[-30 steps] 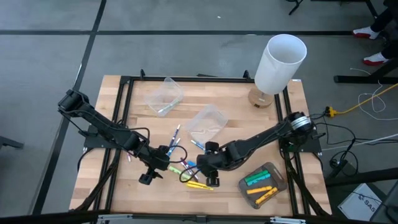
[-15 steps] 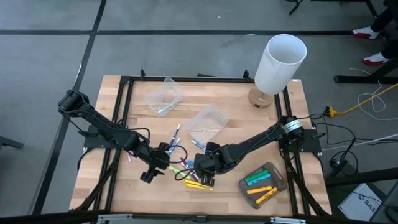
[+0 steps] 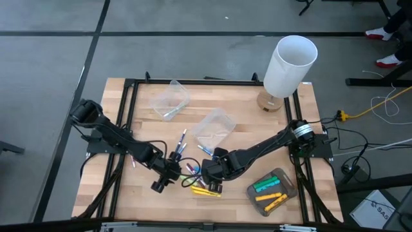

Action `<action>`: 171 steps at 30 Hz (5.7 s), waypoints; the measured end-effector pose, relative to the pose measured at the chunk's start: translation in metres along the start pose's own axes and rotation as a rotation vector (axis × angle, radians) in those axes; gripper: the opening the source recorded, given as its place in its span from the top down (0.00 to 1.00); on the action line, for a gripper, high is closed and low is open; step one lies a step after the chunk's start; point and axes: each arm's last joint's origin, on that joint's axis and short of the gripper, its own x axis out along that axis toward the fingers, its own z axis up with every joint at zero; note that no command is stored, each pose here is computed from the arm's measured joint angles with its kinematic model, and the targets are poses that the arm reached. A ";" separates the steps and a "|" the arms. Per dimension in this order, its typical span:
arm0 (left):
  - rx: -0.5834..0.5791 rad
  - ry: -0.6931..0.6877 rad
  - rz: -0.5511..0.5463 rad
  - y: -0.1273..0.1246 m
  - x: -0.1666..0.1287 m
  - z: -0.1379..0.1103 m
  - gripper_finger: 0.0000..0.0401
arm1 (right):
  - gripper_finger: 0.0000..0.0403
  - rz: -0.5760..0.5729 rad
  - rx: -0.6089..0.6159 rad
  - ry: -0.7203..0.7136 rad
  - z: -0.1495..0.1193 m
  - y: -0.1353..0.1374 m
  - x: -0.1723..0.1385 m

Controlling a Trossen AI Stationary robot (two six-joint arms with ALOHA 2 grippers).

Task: Pick & Place Markers
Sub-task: Put the light green highlighter into the black bin

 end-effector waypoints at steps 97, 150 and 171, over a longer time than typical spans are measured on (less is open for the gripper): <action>-0.039 0.085 0.036 0.008 0.036 -0.008 0.84 | 0.84 -0.012 0.023 -0.014 -0.017 0.003 0.061; -0.093 -0.006 0.193 0.011 -0.069 0.012 0.84 | 0.84 -0.125 -0.186 0.058 0.008 0.004 -0.042; -0.140 -0.039 0.196 0.011 -0.079 0.012 0.84 | 0.84 0.034 -0.326 0.035 -0.048 0.028 -0.163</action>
